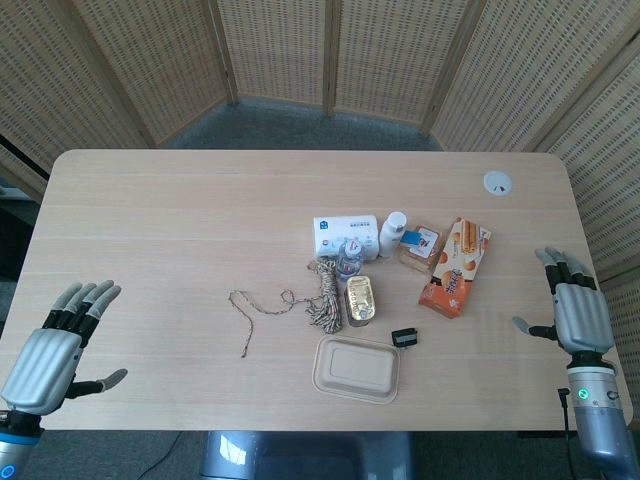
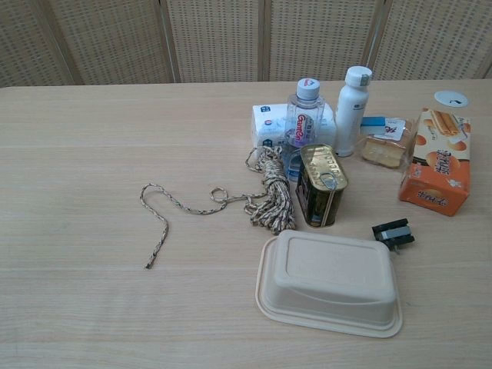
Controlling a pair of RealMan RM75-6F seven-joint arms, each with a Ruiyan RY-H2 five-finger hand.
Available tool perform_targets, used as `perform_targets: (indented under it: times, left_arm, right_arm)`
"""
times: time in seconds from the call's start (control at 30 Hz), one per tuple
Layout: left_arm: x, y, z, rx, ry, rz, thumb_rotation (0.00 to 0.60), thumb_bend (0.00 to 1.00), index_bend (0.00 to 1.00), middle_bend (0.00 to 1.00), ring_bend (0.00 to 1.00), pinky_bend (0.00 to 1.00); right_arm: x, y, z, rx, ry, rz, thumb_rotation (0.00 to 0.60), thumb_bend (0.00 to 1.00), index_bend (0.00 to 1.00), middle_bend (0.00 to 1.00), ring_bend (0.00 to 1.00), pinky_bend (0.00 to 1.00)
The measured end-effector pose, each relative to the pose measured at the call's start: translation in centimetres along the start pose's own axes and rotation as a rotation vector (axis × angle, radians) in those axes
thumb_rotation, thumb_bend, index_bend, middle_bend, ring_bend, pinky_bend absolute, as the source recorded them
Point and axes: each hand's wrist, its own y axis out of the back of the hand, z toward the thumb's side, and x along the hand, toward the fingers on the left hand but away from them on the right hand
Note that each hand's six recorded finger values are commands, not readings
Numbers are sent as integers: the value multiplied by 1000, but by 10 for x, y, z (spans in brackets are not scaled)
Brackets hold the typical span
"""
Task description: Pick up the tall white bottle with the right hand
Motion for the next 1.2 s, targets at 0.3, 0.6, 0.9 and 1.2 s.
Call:
perform_targets:
  times: [0.3, 0.6, 0.9, 1.2]
  left_arm:
    - [3, -6, -1, -14, -3, -12, 600, 152, 0, 0, 0, 0]
    - [8, -3, 2, -14, -20, -7, 600, 153, 0, 0, 0, 0]
    - [8, -3, 6, -15, -26, -8, 600, 153, 0, 0, 0, 0]
    - [9, -2, 4, -12, -14, -6, 600, 153, 0, 0, 0, 0]
  right_arm:
    - [0, -2, 3, -10, 4, 17, 600, 105, 0, 0, 0, 0]
    - [-12, -4, 12, -168, 30, 44, 600, 104, 0, 0, 0, 0]
    - [-59, -11, 45, -340, 117, 59, 600, 103, 0, 0, 0, 0]
    - [-99, -32, 85, -416, 168, 99, 600, 86, 0, 0, 0, 0]
